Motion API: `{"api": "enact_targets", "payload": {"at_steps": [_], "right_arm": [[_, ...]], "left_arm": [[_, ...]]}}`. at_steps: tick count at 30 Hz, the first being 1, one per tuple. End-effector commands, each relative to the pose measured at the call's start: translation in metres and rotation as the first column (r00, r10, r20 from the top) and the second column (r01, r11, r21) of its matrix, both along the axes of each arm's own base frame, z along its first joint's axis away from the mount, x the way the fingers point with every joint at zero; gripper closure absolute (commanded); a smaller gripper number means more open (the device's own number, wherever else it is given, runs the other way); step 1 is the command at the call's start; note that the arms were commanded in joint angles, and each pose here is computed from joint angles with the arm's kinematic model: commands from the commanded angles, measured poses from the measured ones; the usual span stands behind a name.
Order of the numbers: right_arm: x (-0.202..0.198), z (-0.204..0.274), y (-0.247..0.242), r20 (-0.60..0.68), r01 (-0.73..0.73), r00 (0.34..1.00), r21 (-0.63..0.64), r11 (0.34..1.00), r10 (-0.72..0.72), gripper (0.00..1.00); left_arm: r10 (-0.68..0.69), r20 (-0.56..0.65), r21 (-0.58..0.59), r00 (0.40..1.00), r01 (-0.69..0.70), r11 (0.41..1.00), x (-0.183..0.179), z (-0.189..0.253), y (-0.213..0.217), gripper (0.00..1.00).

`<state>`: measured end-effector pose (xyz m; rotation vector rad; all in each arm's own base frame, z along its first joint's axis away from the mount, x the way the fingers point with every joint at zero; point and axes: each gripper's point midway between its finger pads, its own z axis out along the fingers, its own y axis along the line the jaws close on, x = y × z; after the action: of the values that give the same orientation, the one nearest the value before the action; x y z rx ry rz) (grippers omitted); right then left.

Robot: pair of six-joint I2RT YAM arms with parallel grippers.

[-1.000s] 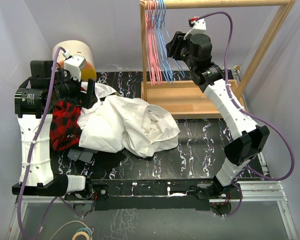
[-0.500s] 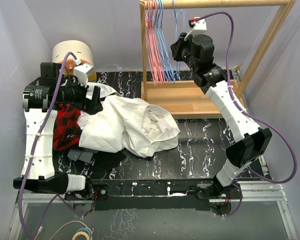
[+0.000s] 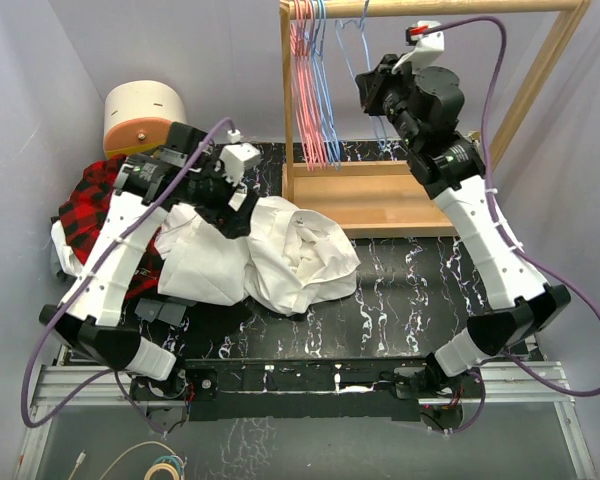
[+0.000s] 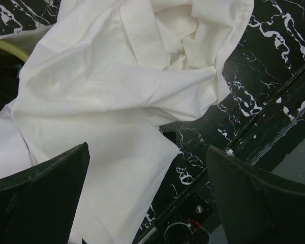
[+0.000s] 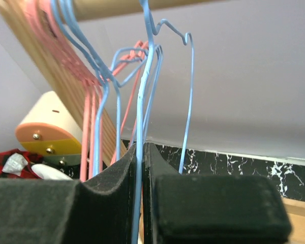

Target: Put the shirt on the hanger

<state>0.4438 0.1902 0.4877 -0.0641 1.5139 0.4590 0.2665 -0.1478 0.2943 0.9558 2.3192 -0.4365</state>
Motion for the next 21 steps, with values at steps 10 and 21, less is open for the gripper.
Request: {"api": "enact_targets", "payload": {"at_steps": [10, 21], "right_arm": [[-0.052, 0.053, -0.042, 0.160, 0.088, 0.982, 0.077, 0.993, -0.100, 0.92], [-0.128, -0.035, -0.098, 0.045, 0.216, 0.973, 0.152, 0.964, -0.225, 0.92]], "left_arm": [[0.054, 0.065, 0.073, 0.996, -0.059, 0.996, 0.031, -0.044, -0.059, 0.03], [0.258, 0.286, 0.175, 0.923, -0.315, 0.933, 0.064, -0.079, -0.103, 0.13]]}}
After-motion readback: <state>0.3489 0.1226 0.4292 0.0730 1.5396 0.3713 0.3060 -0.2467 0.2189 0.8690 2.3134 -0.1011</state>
